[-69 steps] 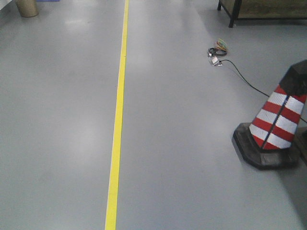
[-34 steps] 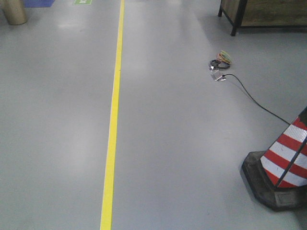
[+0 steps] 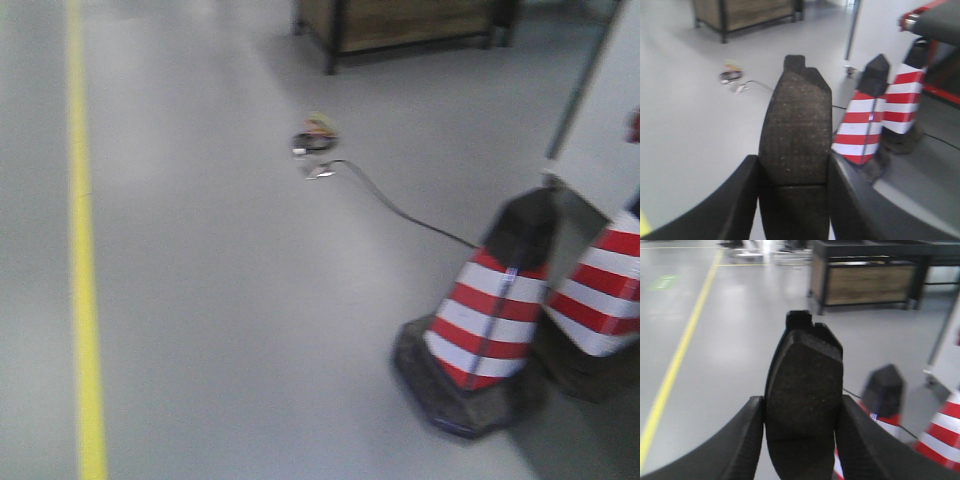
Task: Move and align brake pads A on conveyor
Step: 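Turn past the striped cones and stop at the conveyor belt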
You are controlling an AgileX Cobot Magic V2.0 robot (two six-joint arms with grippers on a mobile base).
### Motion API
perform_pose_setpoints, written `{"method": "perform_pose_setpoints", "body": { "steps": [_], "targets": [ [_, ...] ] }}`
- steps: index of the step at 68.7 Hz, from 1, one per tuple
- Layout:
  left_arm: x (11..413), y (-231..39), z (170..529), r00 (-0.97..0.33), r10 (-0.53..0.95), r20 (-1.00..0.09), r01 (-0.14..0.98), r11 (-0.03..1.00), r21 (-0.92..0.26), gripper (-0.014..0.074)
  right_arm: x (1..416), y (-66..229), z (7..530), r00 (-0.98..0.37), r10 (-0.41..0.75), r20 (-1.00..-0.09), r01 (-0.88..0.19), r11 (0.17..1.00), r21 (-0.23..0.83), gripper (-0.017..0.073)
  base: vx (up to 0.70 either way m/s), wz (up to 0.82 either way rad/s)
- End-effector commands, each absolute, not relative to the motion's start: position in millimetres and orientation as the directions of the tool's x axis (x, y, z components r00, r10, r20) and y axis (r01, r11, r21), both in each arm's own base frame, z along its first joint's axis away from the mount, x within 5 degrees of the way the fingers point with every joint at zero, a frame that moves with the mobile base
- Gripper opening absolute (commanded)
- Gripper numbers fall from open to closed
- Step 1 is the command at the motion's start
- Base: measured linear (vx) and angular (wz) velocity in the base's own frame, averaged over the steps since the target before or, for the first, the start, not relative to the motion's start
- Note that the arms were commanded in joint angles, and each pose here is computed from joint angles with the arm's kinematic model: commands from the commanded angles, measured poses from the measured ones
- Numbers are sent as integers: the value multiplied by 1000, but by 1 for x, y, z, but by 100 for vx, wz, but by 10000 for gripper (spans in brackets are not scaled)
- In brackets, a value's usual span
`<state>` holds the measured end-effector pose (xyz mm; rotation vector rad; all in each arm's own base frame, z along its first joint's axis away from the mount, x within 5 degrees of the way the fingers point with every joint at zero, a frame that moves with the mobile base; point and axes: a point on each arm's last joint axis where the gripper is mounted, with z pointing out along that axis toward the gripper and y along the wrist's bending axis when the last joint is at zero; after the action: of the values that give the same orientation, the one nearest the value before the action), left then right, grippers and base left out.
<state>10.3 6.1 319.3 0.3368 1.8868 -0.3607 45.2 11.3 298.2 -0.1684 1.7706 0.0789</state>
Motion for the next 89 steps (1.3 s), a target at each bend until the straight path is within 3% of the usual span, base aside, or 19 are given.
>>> {"method": "perform_pose_setpoints", "body": {
  "steps": [1,89],
  "targets": [
    [13,4,334,-244,17,-970,422,902,-90,-6,45,10,316,-83,-57,-995,-133,990,-46,-6,29,-110],
    [13,4,334,-243,18,-970,424,901,-90,-6,45,10,316,-83,-57,-995,-133,990,-46,-6,20,-95]
  ]
}}
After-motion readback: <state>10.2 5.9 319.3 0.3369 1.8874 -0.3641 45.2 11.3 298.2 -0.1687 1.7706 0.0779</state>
